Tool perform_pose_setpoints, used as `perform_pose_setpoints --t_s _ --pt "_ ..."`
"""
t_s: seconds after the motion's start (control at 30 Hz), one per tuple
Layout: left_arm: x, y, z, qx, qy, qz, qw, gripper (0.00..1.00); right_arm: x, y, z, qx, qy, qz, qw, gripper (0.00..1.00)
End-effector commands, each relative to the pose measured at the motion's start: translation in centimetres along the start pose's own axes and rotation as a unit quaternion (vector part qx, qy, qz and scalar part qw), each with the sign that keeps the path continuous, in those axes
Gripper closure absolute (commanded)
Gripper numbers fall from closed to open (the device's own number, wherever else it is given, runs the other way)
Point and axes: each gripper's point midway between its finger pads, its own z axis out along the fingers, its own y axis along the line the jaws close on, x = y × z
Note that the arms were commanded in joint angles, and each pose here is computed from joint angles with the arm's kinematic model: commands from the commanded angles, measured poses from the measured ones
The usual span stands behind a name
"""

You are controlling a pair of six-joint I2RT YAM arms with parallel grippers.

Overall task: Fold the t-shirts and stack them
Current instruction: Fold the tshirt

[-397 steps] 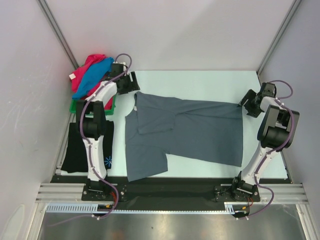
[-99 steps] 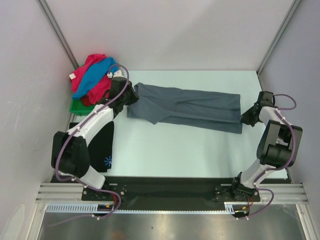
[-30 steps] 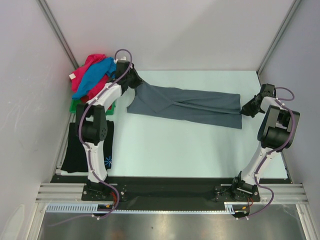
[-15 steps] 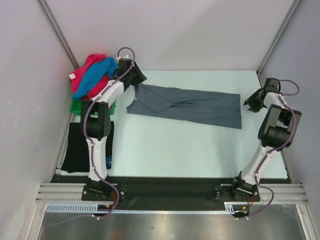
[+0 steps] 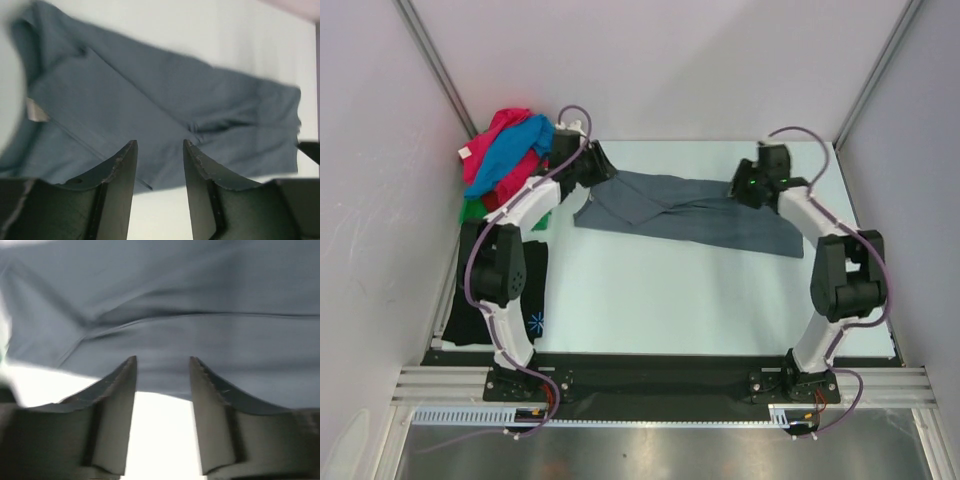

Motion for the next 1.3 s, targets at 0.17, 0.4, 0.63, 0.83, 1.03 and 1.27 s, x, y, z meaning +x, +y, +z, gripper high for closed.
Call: perform_pose_setpoints --t_s 0.17,0.4,0.63,0.83,1.03,1.27 --pt "8.3 -5.2 0.9 0.079 0.065 0.047 0.994 0.56 5.9 10.5 5.6 -0.135 0.03 0.002 0.99 0.76" --pt "9.9 -4.2 2.4 0.063 0.083 0.031 0.994 0.58 10.6 11.9 8.5 -0.157 0.076 0.018 0.985 0.94" --pt "11.7 -2.9 3.2 0.05 0.097 0.028 0.994 0.59 10.7 12.1 10.2 -0.162 0.069 0.023 0.984 0.95" --pt "10.8 -2.7 1.7 0.034 0.074 0.028 0.996 0.59 9.9 11.6 11.7 -0.152 0.065 0.023 0.986 0.95" --pt "10.6 -2.7 -1.2 0.03 0.05 0.002 0.998 0.55 8.1 10.3 13.1 -0.145 0.053 0.026 0.988 0.95" --pt "12.2 -0.6 -6.3 0.009 0.018 -0.035 0.999 0.35 7.8 10.2 11.0 -0.147 0.09 0.001 0.985 0.89"
